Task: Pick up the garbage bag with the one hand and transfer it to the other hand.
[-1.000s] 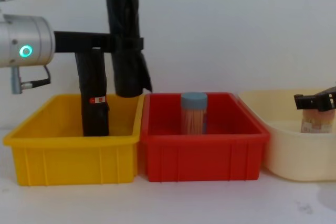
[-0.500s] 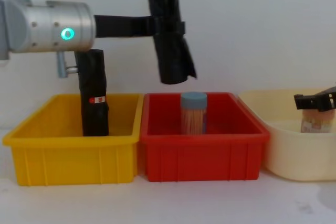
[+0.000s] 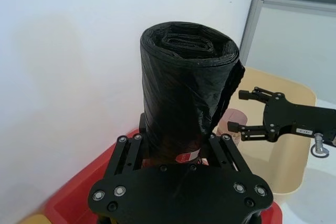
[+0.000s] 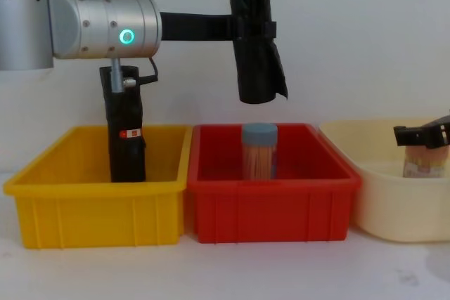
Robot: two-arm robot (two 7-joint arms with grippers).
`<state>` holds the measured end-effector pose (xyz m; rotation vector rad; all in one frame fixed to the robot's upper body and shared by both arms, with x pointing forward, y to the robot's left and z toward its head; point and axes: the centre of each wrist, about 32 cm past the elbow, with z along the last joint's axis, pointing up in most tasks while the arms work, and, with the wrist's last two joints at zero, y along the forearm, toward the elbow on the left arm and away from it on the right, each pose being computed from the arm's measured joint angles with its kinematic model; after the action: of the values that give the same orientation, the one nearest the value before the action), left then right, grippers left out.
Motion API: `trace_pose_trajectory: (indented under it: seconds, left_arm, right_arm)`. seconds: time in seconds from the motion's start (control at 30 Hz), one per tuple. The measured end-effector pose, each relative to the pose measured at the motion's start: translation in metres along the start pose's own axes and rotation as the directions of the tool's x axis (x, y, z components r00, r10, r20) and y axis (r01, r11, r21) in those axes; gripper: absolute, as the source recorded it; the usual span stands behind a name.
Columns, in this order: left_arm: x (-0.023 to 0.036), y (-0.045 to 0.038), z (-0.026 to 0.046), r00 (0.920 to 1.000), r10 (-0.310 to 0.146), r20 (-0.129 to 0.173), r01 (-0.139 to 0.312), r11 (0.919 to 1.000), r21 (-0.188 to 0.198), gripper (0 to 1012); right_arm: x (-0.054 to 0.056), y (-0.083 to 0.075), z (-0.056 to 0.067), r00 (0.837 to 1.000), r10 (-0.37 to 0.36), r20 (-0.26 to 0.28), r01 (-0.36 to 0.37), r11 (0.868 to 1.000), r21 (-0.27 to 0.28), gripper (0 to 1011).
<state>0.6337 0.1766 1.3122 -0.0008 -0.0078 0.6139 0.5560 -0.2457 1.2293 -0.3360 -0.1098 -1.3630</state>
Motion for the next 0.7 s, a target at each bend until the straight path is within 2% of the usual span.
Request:
trace_pose_trajectory:
  seconds: [0.37, 0.7]
  left_arm:
    - [0.0003, -0.0084, 0.0024, 0.9996, -0.003, 0.029, 0.003, 1.0, 0.007, 465]
    - [0.0004, -0.0118, 0.0037, 0.9991, -0.005, 0.042, 0.005, 0.9999, 0.01, 465]
  right_arm:
    - [0.001, -0.005, 0.009, 0.997, 0.069, -0.018, -0.068, 0.997, 0.047, 1000]
    - [-0.004, -0.008, 0.021, 0.985, 0.168, -0.036, -0.163, 0.981, 0.106, 1000]
